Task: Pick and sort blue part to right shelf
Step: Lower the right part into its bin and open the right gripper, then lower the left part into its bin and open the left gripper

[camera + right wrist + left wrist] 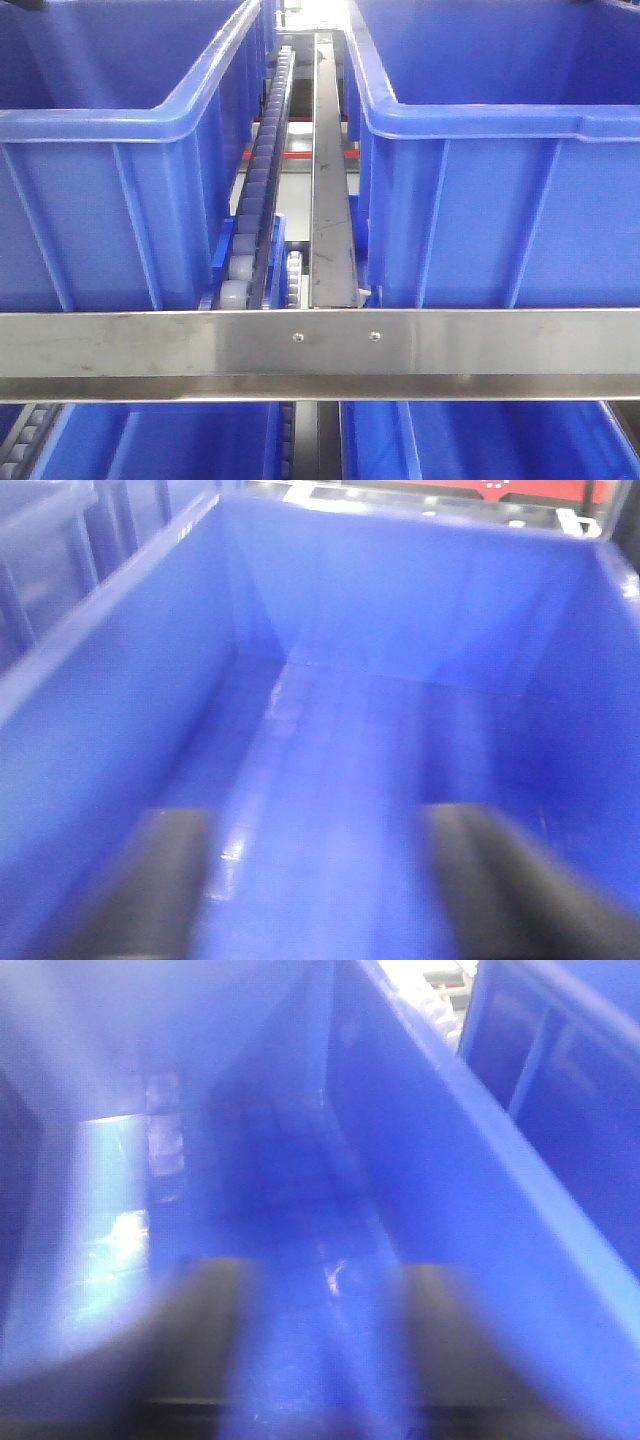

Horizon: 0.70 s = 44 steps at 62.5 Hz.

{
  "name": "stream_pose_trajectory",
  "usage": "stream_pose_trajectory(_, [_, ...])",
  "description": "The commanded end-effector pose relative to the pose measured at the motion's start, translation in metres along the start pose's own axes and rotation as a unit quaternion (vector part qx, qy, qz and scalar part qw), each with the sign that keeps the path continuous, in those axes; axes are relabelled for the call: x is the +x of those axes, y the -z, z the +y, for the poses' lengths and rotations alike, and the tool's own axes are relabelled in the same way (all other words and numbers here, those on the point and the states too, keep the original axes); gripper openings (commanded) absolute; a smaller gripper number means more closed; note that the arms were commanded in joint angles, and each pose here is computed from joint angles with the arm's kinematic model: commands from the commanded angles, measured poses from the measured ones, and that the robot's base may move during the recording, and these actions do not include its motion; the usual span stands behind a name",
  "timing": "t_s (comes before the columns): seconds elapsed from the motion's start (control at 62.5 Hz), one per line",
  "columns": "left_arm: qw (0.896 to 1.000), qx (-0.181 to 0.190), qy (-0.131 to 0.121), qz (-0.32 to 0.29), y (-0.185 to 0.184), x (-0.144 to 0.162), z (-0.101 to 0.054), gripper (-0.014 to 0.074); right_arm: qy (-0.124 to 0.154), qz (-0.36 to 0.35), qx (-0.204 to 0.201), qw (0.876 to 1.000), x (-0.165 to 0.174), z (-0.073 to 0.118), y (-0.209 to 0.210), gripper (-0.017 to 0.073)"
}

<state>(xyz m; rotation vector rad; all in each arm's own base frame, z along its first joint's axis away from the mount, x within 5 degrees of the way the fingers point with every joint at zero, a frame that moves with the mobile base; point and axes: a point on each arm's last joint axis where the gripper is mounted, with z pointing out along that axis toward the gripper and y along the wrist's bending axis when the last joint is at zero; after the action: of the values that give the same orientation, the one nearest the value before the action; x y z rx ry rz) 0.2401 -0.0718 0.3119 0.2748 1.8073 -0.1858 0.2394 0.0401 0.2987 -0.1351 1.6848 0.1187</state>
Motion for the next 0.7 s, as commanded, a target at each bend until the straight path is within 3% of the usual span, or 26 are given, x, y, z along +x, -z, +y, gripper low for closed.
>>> stream_pose_trajectory(0.0, [0.997, -0.004, 0.004, -0.078, 0.014, -0.028, 0.0, 0.012, -0.002, -0.07, 0.004, 0.998, -0.028, -0.001, 0.01, 0.026])
stream_pose_trajectory(0.096, [0.996, -0.004, 0.004, -0.089, 0.02, -0.032, 0.001, 0.0135, -0.006, -0.084, 0.005, 0.996, -0.034, -0.001, 0.017, 0.0043])
stream_pose_trajectory(0.24, [0.996, -0.011, 0.008, -0.094, 0.03, -0.036, 0.005, 0.0135, -0.064, -0.099, 0.03, 0.993, -0.042, -0.01, 0.028, 0.0057])
stream_pose_trajectory(0.32, [0.996, -0.023, 0.026, -0.086, 0.038, -0.037, 0.012, 0.0135, -0.115, -0.108, 0.067, 0.985, -0.045, -0.024, 0.038, 0.0057])
stream_pose_trajectory(0.368, [0.995, -0.033, 0.042, -0.084, 0.044, -0.036, 0.016, 0.0135, -0.126, -0.107, 0.085, 0.983, -0.047, -0.032, 0.044, 0.0057])
stream_pose_trajectory(0.464, [0.992, -0.053, 0.075, -0.089, 0.057, -0.031, 0.025, 0.0135, -0.116, -0.082, 0.097, 0.985, -0.046, -0.037, 0.056, 0.0057])
stream_pose_trajectory(0.576, [0.991, -0.056, 0.078, -0.094, 0.073, -0.018, 0.024, 0.0135, -0.044, -0.076, 0.09, 0.992, -0.041, -0.033, 0.069, 0.0057])
stream_pose_trajectory(0.688, [0.99, -0.056, 0.079, -0.101, 0.094, 0.001, 0.021, 0.0135, -0.041, -0.084, 0.09, 0.992, -0.029, -0.03, 0.087, 0.0057])
